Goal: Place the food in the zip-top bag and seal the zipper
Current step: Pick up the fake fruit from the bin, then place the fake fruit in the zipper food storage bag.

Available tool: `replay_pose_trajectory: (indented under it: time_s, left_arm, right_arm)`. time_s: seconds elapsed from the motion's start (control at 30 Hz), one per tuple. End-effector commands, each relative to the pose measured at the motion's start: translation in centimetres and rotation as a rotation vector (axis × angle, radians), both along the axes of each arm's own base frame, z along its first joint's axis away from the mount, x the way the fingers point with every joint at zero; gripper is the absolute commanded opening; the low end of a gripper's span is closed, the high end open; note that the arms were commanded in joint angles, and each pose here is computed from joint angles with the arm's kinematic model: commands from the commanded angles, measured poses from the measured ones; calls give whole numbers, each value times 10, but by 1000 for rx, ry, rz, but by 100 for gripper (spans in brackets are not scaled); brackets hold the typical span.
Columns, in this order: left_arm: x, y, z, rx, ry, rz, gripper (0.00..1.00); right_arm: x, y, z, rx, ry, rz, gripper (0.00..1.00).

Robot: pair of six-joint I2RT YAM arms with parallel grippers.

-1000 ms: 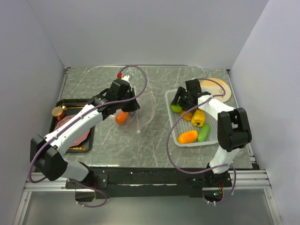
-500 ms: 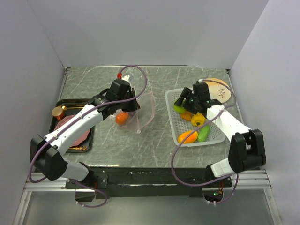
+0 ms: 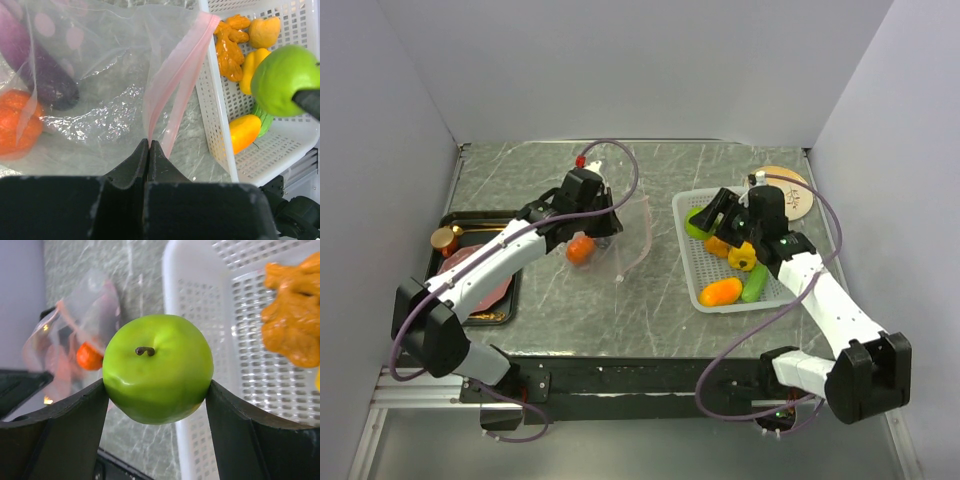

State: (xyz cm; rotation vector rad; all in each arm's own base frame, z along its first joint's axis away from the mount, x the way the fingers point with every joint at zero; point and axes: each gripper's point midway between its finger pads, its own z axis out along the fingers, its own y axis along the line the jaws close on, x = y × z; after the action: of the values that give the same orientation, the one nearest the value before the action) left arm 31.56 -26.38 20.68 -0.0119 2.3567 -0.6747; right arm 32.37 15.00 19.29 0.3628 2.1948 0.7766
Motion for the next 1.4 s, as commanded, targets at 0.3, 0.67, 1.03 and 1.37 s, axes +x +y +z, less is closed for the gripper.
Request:
replay_pose_trajectory:
  time_s: [0.3,0.67,1.03,1.37]
  left_arm:
    - [6,-11,9,-54,-35,-15,1]
    - [-5,-8,1,-57,-11,-37,1]
    - [-6,-11,28,-106,-49,-40,1]
    - [-18,-5,33,-86,-47,-78,1]
  right_arm:
    - [-27,89,44,98,-106,252,0]
    - [-22,124,36,63,-74,371,0]
    - [-14,141,3,7,-1,355,0]
    - [1,137,-10,-62,12,315,0]
